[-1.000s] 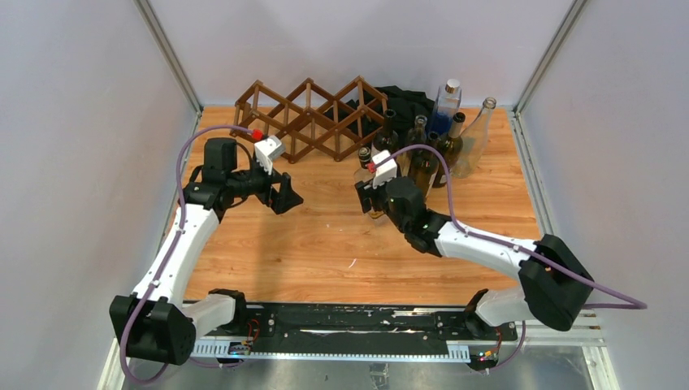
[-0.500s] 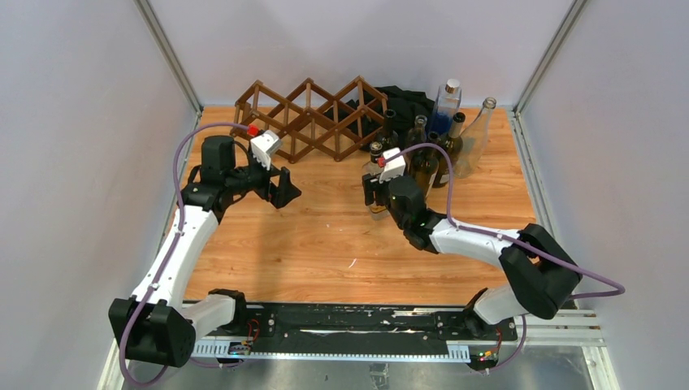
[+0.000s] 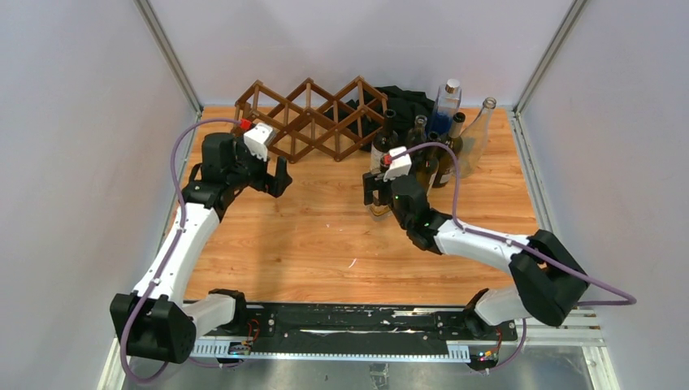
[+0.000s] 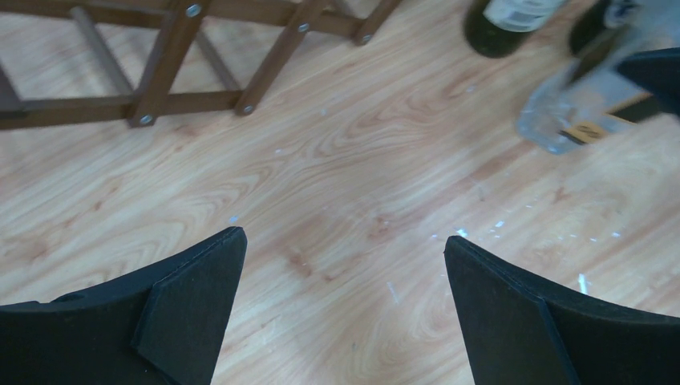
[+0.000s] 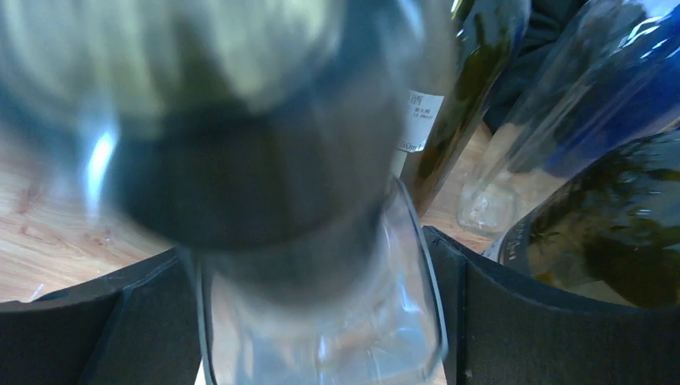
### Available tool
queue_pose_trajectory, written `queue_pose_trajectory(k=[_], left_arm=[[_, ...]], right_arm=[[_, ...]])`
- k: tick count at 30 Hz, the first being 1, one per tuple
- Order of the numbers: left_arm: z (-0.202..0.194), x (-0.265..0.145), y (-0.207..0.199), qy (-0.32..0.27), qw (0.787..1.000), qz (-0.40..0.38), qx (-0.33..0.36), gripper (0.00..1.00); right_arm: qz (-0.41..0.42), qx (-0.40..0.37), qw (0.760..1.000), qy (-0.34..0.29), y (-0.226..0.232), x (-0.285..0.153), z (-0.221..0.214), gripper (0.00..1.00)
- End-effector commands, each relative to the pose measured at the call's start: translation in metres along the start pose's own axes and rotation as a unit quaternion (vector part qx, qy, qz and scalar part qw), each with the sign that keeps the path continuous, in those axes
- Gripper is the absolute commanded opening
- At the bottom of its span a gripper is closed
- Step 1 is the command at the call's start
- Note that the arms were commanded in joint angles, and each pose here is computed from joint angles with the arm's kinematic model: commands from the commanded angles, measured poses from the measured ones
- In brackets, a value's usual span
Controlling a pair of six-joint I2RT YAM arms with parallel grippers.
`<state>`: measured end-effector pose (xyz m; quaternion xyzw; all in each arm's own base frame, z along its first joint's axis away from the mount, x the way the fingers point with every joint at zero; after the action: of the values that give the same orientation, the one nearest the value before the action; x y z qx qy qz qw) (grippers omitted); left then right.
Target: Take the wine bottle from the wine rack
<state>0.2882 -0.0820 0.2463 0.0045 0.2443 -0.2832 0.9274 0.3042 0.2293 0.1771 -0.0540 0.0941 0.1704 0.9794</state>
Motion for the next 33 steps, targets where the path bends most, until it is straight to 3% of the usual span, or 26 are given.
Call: queue_pose_trajectory(k=[1, 9, 15, 20, 24, 27, 33], left_arm=[[0.009, 0.0, 0.03, -0.003, 0.995, 0.103, -0.009, 1.0], [0.018, -0.002, 0.048, -0.029, 0.986, 0.165, -0.015, 1.0], [0.01, 0.002, 0.049, -0.03, 0.986, 0.161, -0.017, 1.0], [-0.006, 0.008, 0.052, -0.029, 0.985, 0.17, -0.024, 1.0], [-0.031, 0.02, 0.055, -0.035, 0.985, 0.169, -0.026, 1.0], [-0.049, 0.033, 0.064, -0.039, 0.982, 0.184, -0.019, 1.0], [-0.08, 0.054, 0.073, -0.047, 0.98, 0.19, -0.02, 1.0]], right_arm=[[-0.017, 0.029, 0.999, -0.03, -0.01, -0.013, 0.036, 0.93], [0.002, 0.044, 0.999, -0.016, -0.022, -0.056, 0.058, 0.96], [0.011, 0.057, 0.998, 0.003, -0.034, -0.093, 0.067, 0.97], [-0.045, 0.058, 0.997, 0.014, -0.064, -0.127, 0.058, 0.98], [-0.139, 0.068, 0.988, 0.028, -0.1, -0.142, 0.04, 0.99], [-0.245, 0.095, 0.964, 0.029, -0.132, -0.152, 0.02, 0.99], [-0.461, 0.104, 0.881, 0.014, -0.184, -0.171, -0.026, 1.0]])
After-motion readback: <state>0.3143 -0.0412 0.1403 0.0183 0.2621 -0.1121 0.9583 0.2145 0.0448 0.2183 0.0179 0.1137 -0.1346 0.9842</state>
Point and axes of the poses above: each gripper's point midway between its finger pads, its own x axis out along the fingers, its own y axis along the line the jaws close on, z = x × y, the point moved 5 cm from there along -x, back along the fingers, and after that the axes turned 5 degrees about -x, right-handed, at the moved point
